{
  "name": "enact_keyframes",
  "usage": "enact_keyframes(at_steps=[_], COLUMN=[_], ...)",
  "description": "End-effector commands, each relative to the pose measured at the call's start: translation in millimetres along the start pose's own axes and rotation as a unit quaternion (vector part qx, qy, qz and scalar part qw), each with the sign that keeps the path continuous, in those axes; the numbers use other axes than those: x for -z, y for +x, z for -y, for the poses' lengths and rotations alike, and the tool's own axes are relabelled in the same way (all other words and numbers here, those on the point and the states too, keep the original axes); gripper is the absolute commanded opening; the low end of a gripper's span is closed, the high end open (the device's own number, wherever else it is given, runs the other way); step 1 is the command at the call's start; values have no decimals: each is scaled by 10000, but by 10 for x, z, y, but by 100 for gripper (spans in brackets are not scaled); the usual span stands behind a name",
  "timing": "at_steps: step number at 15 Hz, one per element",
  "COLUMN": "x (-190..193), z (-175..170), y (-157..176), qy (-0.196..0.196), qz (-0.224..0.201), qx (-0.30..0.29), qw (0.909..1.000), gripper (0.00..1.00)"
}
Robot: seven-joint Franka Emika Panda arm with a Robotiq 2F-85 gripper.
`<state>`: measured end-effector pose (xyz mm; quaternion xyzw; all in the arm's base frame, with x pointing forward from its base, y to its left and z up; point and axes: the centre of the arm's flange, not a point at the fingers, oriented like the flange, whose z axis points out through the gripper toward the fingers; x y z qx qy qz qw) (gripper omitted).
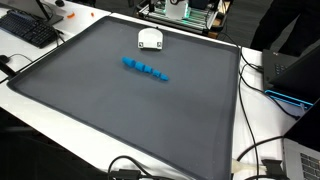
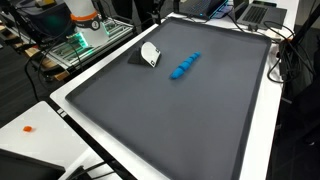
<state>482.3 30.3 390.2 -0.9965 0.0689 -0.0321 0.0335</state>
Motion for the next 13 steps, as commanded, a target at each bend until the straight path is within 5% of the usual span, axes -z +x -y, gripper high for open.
enact_keyframes(at_steps=[1,13], x=[91,111], z=[64,166], y=[-23,29], qy=[-130,-108], qz=[14,-117], qx=[411,724], qw=[9991,9972], gripper=[100,100])
